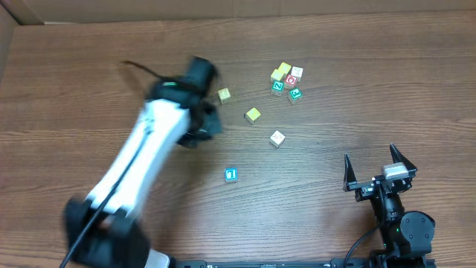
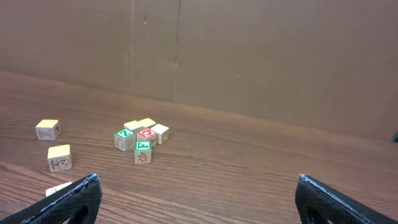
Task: Flip 3 blocks
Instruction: 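Release the block and raise the left arm away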
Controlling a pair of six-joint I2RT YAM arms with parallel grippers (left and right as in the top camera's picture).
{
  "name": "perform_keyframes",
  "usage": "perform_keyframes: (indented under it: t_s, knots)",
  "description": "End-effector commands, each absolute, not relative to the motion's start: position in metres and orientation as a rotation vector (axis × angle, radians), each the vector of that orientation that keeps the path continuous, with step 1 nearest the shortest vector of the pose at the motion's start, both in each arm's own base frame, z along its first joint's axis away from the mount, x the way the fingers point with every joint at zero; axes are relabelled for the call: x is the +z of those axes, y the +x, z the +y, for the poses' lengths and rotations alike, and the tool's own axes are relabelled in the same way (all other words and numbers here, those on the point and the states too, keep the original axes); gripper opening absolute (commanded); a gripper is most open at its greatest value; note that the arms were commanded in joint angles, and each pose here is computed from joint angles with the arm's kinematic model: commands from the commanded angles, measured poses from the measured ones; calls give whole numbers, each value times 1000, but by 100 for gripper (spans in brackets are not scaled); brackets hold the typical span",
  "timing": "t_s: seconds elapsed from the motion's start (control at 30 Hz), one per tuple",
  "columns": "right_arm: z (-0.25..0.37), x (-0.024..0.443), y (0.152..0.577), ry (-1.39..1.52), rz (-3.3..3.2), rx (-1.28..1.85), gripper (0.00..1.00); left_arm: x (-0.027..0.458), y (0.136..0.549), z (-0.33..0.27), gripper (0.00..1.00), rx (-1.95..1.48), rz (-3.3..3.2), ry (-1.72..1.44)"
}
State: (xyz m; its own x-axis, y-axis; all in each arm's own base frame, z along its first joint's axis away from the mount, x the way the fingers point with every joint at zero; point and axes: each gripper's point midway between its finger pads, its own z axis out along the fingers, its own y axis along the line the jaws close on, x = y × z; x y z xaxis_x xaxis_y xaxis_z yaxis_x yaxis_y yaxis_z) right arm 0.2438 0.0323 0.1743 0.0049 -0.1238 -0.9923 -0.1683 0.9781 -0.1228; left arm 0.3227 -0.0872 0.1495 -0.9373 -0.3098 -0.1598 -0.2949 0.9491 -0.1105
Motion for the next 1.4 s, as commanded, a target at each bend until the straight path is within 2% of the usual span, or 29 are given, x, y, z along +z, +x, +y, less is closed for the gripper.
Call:
perform_keyframes:
  t_s: [0.0,0.03,0.07,0.27,1.37]
  knots:
    - [32,172,244,-235,1569,34,100,186,328,-33,64,-102,2769,-642]
    - [32,172,244,-235,1569,34,100,190,326,-23,78,-108,2751,-687]
    - [32,172,244,-235,1569,34,100,194,320,-7,99,-110,2740,-763]
    - [32,172,244,-235,1569,34,100,190,320,17,99,-90,2717,-867]
    - [32,172,244,-235,1569,34,100,189,321,17,99,-88,2722,-867]
